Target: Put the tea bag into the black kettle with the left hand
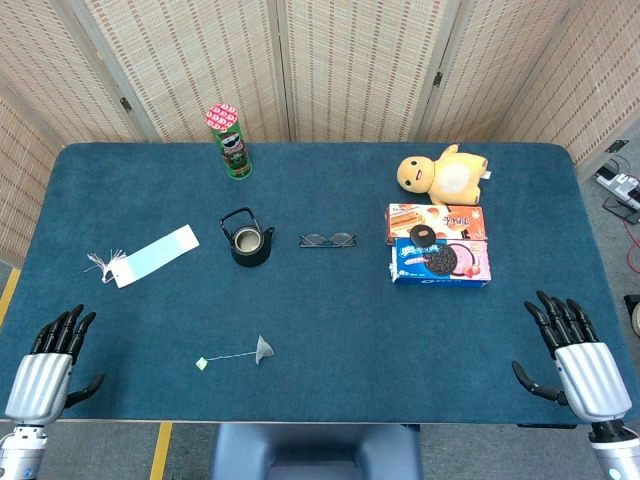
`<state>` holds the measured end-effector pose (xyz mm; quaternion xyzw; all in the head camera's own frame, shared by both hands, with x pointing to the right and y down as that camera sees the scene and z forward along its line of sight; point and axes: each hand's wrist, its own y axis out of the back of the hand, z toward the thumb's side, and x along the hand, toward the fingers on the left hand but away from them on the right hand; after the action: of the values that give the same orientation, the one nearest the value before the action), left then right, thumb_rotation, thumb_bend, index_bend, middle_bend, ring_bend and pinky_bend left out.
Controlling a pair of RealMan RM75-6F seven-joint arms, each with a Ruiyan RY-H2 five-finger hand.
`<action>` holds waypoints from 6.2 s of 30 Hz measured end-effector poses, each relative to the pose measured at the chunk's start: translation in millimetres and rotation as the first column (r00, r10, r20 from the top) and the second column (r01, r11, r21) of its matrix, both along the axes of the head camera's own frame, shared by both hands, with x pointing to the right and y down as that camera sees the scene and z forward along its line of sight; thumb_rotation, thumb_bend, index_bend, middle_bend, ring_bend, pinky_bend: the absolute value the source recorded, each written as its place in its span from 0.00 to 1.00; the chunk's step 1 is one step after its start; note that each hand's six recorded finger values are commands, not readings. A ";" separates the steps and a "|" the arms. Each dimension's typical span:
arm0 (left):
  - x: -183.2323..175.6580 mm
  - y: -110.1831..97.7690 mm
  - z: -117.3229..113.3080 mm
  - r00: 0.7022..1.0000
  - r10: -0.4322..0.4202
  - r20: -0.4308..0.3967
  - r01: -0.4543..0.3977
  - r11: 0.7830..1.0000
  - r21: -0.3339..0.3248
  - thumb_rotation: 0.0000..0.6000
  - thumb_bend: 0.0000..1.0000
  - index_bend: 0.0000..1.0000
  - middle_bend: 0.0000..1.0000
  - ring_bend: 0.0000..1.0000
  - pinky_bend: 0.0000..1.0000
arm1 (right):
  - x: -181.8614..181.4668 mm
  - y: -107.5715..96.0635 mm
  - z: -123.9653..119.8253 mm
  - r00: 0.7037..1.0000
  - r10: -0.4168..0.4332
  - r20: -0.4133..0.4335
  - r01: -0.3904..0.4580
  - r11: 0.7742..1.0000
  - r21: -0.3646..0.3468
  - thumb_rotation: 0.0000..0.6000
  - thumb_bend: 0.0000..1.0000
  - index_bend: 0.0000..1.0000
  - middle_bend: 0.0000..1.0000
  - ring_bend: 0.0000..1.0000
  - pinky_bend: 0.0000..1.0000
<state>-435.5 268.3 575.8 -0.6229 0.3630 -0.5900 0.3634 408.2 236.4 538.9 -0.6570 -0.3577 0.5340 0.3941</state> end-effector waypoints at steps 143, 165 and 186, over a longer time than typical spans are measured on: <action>211.8 -199.2 0.1 0.920 0.356 -0.162 -0.347 0.934 0.082 1.00 0.52 0.63 1.00 1.00 1.00 | 19.8 -24.4 -13.4 0.992 0.087 0.093 -0.089 0.996 0.023 0.57 0.40 0.00 0.00 0.00 0.00; 221.3 -284.6 31.2 0.934 0.328 -0.145 -0.324 0.945 0.049 1.00 0.56 0.62 1.00 1.00 1.00 | 45.6 -43.5 -1.9 0.977 0.203 0.063 -0.203 0.979 0.005 0.56 0.40 0.00 0.00 0.00 0.00; 198.0 -304.3 63.8 0.949 0.272 -0.160 -0.276 0.961 0.001 1.00 0.56 0.62 1.00 1.00 1.00 | 45.3 -50.9 12.1 0.977 0.211 0.041 -0.210 0.977 -0.030 0.56 0.40 0.00 0.00 0.00 0.00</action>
<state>-237.5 -36.1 639.6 -0.7161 0.2947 -0.4861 0.4050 453.5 185.5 551.0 -0.6319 -0.4272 0.5626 0.3189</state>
